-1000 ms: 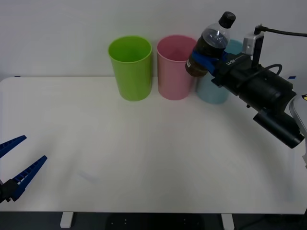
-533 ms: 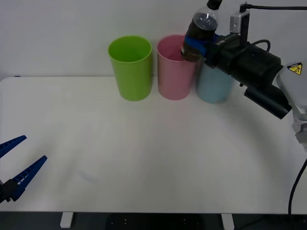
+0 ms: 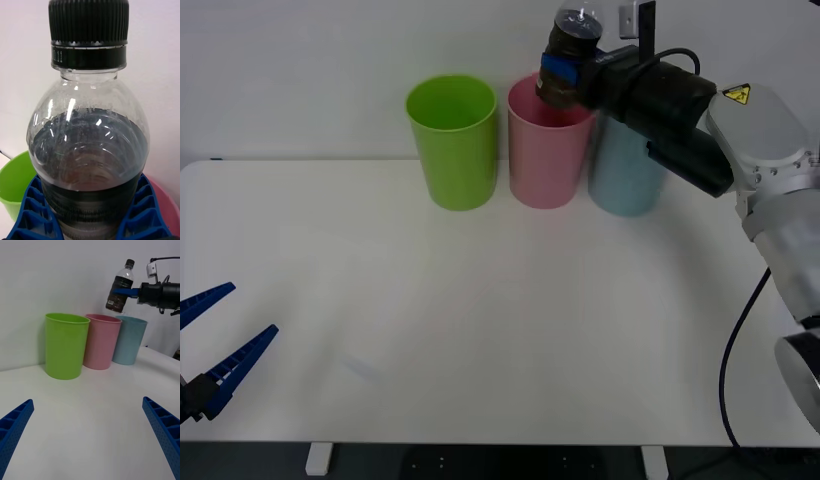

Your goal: Grasp the object on the table and drop it into the matching bin: aluminum can to the light blue bin, PET bottle to the pink bin.

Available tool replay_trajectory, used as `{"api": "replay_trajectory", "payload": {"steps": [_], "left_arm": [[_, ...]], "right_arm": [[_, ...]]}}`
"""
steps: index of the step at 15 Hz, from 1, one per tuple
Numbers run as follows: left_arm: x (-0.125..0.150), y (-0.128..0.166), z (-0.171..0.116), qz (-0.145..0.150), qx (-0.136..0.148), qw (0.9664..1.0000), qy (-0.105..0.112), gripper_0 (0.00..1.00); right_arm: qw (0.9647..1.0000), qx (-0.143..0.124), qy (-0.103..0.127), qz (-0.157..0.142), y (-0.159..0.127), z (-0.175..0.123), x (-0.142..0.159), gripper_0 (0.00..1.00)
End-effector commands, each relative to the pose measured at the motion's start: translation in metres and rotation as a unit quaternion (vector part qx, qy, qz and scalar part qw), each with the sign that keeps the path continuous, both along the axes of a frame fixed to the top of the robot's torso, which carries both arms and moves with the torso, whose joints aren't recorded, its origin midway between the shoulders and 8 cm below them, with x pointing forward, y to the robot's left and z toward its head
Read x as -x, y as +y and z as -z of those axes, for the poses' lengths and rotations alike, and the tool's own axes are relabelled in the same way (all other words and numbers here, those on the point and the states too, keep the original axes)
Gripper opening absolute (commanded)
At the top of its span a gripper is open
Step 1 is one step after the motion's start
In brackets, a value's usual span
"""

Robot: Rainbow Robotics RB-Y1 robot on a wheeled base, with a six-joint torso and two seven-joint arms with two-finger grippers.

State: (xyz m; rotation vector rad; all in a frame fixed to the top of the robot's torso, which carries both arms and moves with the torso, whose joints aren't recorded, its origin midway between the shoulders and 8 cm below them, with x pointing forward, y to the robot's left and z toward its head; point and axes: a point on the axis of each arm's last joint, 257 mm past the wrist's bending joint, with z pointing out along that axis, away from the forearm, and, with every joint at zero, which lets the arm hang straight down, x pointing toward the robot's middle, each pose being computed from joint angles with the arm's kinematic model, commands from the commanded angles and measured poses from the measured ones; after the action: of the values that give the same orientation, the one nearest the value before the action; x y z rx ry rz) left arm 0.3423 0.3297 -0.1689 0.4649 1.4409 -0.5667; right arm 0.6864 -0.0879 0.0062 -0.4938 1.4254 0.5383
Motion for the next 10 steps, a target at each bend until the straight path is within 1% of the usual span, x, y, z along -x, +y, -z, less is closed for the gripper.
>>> {"api": "replay_trajectory", "payload": {"steps": [1,2,5,10], "left_arm": [[0.0,0.0,0.0,0.0,0.0,1.0,0.0,1.0],[0.0,0.0,0.0,0.0,0.0,1.0,0.0,1.0],[0.0,0.0,0.0,0.0,0.0,1.0,0.0,1.0],[0.0,0.0,0.0,0.0,0.0,1.0,0.0,1.0]], "right_arm": [[0.9997,-0.007,0.006,0.021,0.007,-0.004,-0.019,0.0],[0.9994,-0.009,0.009,0.032,0.009,-0.003,-0.026,0.0],[0.9981,-0.009,0.003,0.061,0.006,-0.004,-0.036,0.0],[0.9981,-0.001,-0.002,0.061,0.007,-0.004,-0.036,0.0]]}}
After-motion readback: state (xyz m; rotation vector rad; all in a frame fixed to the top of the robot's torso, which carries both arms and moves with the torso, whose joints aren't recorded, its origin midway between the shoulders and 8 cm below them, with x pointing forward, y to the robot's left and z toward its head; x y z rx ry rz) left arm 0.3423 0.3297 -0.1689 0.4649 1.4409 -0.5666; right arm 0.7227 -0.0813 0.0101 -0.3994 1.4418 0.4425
